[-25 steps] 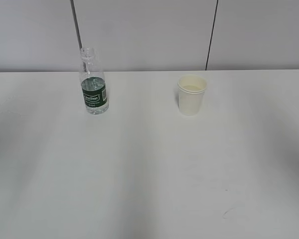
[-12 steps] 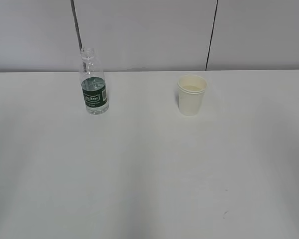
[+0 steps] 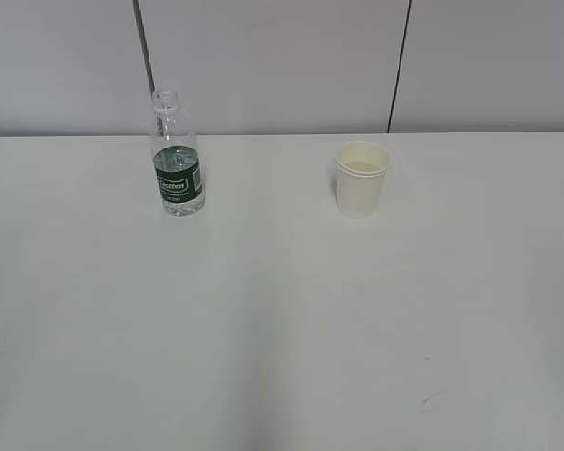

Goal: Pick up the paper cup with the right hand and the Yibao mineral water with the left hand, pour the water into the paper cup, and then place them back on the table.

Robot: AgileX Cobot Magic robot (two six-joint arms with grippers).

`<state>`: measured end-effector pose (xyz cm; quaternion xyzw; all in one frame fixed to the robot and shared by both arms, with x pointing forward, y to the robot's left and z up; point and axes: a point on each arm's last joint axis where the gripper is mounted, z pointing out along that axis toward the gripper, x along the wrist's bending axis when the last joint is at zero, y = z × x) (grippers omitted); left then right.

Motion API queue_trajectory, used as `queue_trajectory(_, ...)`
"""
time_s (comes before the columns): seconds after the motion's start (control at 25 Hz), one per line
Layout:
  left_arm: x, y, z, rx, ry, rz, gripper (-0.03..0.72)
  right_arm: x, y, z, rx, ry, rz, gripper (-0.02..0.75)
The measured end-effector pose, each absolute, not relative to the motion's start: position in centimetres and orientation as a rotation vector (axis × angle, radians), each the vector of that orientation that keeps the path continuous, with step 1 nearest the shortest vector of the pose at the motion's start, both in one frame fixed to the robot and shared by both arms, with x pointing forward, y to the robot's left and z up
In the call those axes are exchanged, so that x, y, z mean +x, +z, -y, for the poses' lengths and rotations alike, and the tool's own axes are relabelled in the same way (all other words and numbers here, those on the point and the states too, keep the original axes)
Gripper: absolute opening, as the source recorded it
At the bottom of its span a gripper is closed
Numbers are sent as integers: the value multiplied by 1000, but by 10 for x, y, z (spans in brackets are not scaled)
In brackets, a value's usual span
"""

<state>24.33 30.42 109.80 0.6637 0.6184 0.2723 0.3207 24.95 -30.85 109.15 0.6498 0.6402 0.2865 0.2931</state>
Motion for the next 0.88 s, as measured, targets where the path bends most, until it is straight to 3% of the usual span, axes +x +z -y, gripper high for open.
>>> queue_trajectory(0.48, 222, 1055, -305, 1626, 779, -1509, 438, 230, 1043, 311, 1621, 892, -1611, 585)
queue_trajectory(0.88, 228, 1052, -304, 1597, 800, -1469, 438, 229, 1043, 311, 1597, 893, -1614, 585)
